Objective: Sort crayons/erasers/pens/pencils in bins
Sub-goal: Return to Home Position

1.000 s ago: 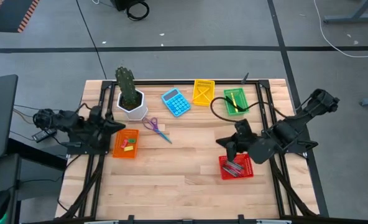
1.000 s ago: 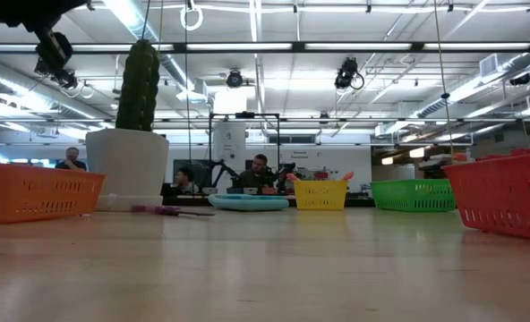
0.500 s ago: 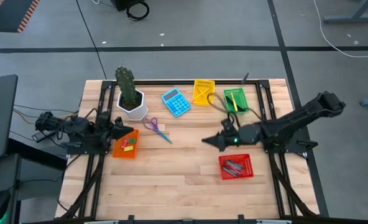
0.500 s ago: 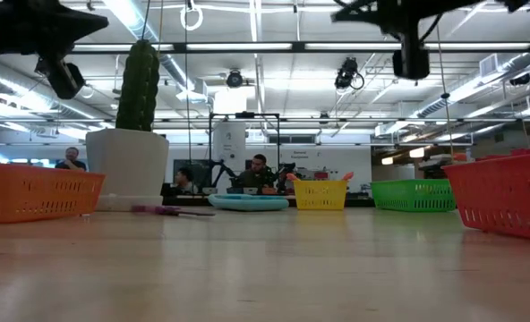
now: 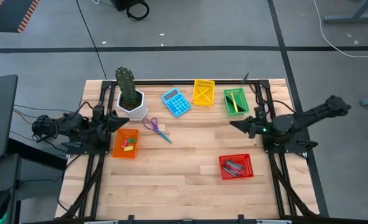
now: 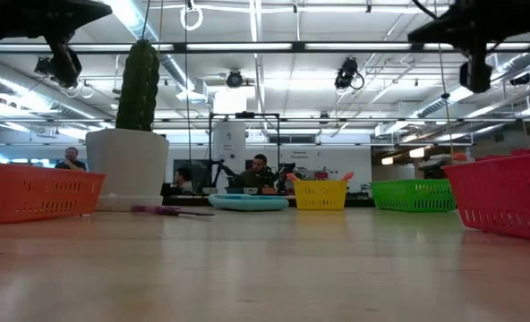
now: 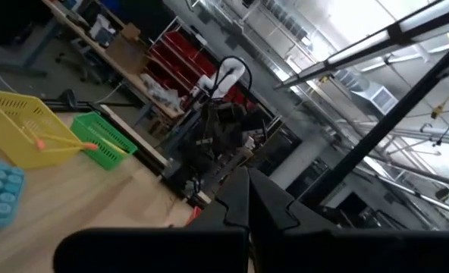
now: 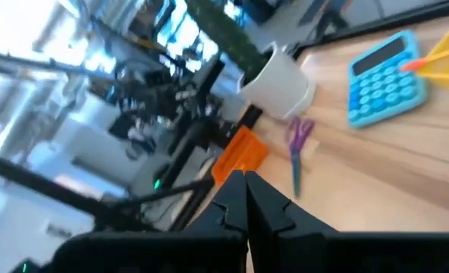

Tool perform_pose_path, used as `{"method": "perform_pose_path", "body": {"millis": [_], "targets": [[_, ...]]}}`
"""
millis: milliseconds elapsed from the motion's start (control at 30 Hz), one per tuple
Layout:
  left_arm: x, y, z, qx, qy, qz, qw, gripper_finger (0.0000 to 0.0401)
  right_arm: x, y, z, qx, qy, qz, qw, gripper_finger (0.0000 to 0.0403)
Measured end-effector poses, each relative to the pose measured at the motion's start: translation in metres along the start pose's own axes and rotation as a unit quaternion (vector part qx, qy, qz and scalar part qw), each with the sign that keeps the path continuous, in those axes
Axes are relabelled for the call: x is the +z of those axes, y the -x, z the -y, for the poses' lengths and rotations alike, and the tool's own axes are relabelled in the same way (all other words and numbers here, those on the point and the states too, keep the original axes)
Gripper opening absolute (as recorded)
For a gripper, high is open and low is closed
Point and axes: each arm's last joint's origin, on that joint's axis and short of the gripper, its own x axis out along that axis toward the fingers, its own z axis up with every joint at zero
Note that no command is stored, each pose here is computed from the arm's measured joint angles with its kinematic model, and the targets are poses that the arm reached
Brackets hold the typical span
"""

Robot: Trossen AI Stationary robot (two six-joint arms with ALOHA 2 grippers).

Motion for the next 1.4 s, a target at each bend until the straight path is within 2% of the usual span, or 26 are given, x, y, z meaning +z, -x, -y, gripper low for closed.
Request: {"method": "perform_pose_path", "body": {"millis": [300,500,667,800,967,1100,1233,1400], "targets": [[-0.005,-0.001,-0.005,0.026,0.011,0.006,1.0,0.0002,-0.029,0.016,0.034,-0.024,0.011,0.037,0.999,0.0002],[-0.009,0.0,-0.011,0.073,0.003,0.004,0.997,0.0002,-0.043,0.018,0.058,0.032,-0.033,-0.057,0.997,0.0003],[-0.011,0.0,-0.013,0.073,0.015,-0.01,0.997,0.0001,-0.04,0.017,0.072,0.045,-0.028,-0.041,0.998,0.0003],[-0.012,0.0,-0.013,0.075,0.003,-0.013,0.997,0.0001,-0.037,0.017,0.08,0.063,-0.017,-0.032,0.997,0.0004],[-0.014,0.001,-0.016,0.097,-0.014,-0.022,0.995,0.0001,-0.027,0.021,0.081,0.087,0.004,-0.001,0.996,0.0004],[-0.018,0.002,-0.02,0.115,-0.022,-0.041,0.992,0.0001,-0.025,0.02,0.082,0.093,0.02,-0.008,0.995,0.0004],[-0.018,0.001,-0.02,0.108,-0.021,-0.043,0.993,0.0001,-0.024,0.02,0.083,0.089,0.063,-0.001,0.994,0.0005],[-0.015,0.0,-0.015,0.084,-0.016,-0.032,0.996,0.0005,-0.024,0.02,0.083,0.089,0.207,0.014,0.974,0.0005]]}}
